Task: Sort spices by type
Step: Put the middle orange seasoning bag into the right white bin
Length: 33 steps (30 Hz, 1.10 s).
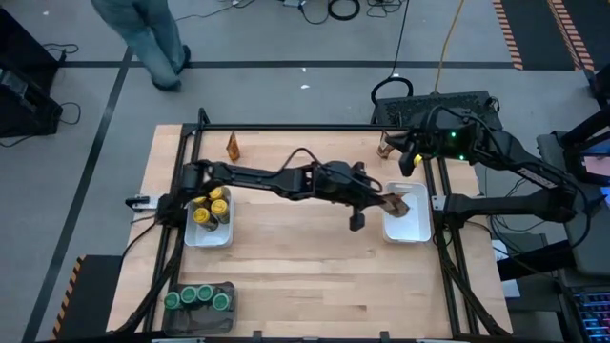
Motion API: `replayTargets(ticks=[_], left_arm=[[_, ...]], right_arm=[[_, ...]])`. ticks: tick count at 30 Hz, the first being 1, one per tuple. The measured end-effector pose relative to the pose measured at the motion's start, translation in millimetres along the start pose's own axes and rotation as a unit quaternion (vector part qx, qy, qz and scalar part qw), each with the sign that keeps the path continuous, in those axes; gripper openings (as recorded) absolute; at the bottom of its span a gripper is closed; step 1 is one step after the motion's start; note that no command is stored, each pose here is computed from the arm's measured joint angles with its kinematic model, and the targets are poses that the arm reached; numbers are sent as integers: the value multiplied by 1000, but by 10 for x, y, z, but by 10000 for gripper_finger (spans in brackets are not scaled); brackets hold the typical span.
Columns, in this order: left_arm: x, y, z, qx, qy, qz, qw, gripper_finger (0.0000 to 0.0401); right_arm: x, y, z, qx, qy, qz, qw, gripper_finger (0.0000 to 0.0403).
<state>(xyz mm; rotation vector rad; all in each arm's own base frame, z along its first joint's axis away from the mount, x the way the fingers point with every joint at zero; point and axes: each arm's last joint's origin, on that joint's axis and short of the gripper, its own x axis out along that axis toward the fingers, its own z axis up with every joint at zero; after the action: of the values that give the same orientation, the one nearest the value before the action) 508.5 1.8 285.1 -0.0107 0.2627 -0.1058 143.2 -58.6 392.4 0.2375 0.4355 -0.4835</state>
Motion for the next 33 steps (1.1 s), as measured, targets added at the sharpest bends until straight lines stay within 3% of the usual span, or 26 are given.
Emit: replayTargets(ticks=[18, 33], left_arm=[[785, 101, -586, -5, 40, -5, 999, 0], [869, 504, -796, -17, 54, 34, 998, 0]], right_arm=[[-237, -43, -81, 8, -6, -17, 1000, 0], [-235, -42, -84, 24, -3, -14, 1000, 0]])
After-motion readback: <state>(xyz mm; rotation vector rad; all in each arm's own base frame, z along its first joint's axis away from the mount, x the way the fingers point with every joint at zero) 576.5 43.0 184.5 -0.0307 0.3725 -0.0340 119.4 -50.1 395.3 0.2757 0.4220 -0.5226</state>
